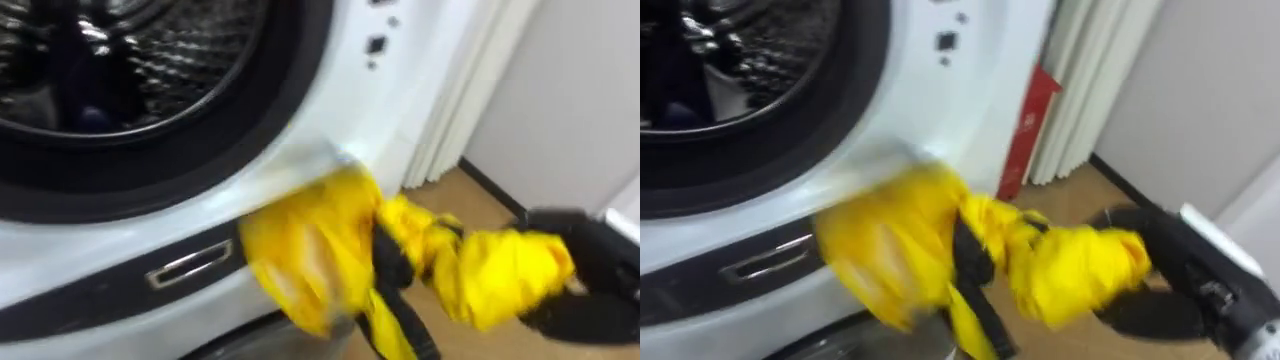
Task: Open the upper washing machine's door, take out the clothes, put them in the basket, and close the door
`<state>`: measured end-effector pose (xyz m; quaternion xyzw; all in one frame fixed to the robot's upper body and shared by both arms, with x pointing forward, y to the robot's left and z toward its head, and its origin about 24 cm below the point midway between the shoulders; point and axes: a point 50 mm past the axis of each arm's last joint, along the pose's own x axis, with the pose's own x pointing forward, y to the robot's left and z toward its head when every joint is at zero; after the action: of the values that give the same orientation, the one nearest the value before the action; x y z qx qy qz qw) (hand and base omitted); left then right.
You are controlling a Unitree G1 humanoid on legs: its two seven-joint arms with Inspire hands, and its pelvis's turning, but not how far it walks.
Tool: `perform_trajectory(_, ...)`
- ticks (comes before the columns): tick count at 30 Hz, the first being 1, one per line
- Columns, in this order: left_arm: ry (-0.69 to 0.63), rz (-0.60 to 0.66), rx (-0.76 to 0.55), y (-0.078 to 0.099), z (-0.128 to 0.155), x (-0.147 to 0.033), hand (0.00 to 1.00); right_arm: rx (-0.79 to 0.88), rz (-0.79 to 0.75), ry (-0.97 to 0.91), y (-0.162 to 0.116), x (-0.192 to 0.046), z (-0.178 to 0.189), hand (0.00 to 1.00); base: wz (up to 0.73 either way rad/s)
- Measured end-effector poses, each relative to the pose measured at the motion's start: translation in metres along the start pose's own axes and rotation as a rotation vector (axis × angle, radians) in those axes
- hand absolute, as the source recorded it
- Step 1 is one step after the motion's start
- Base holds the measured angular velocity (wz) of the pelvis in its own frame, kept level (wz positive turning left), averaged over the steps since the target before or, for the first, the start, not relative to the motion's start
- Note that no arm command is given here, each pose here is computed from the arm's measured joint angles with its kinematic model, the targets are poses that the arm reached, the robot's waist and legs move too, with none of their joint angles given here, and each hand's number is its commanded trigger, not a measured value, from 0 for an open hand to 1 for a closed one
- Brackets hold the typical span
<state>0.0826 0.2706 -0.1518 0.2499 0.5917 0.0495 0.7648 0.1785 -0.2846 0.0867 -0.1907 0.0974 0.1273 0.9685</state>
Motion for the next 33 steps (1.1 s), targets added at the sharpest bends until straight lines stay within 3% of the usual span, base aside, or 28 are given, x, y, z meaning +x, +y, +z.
perform_trajectory(9,-0.065,-0.037,0.013,-0.012,0.018,0.000,0.00,0.118,-0.040,0.192,0.013,0.013,-0.054,1.00,-0.12)
perform_trajectory(13,-0.069,-0.051,-0.050,-0.019,0.017,-0.002,0.00,0.157,-0.072,0.259,0.020,0.025,-0.073,1.00,-0.08)
perform_trajectory(22,-0.068,-0.057,-0.074,-0.026,0.017,-0.003,0.00,0.222,-0.239,0.326,0.026,0.041,-0.097,1.00,0.03)
perform_trajectory(33,-0.058,-0.064,-0.159,-0.035,0.019,-0.004,0.00,0.235,-0.407,0.397,0.023,0.041,-0.113,1.00,0.02)
